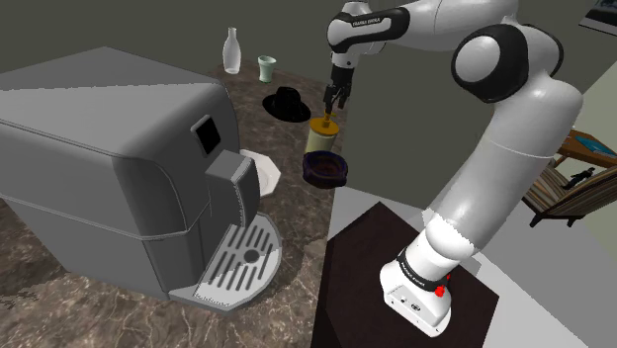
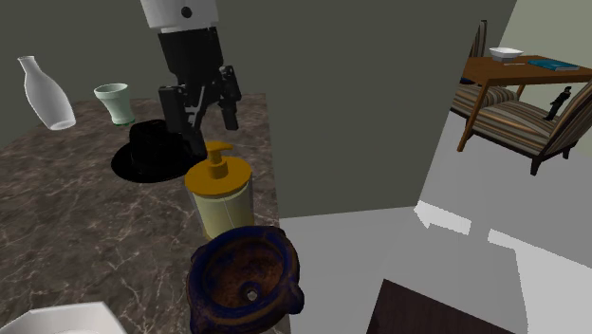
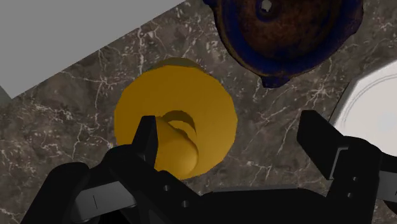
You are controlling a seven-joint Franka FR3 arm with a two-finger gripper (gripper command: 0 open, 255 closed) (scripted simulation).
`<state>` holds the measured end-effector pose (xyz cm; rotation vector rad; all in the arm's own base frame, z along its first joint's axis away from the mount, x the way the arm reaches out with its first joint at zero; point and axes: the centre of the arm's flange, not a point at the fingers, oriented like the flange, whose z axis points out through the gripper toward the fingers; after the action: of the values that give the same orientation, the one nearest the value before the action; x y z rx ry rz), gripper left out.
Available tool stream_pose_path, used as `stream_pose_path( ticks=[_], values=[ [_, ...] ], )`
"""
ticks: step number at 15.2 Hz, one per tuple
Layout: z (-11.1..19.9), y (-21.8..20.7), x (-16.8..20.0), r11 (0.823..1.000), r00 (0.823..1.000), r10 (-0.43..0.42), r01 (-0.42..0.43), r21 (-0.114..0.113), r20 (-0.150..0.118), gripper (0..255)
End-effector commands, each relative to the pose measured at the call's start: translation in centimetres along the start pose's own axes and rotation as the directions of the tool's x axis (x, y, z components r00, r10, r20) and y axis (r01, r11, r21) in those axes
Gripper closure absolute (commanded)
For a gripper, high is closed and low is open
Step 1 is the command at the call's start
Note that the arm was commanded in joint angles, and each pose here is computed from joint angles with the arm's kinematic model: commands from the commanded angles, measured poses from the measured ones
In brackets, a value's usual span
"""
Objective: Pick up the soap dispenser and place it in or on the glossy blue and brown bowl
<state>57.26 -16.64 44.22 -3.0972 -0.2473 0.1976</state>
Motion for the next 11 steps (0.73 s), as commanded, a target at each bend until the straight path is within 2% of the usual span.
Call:
stream_pose_path(
  ticks=[1, 3, 11],
  values=[
    [1.1, 1.8, 1.9, 1.0, 1.0, -0.004, 0.004, -0.004, 0.002, 0],
    [1.9, 3.5, 3.8, 1.0, 1.0, -0.006, 0.006, -0.007, 0.005, 0],
    [5.9, 3.6, 3.8, 1.0, 1.0, -0.006, 0.006, -0.007, 0.005, 0]
  ],
)
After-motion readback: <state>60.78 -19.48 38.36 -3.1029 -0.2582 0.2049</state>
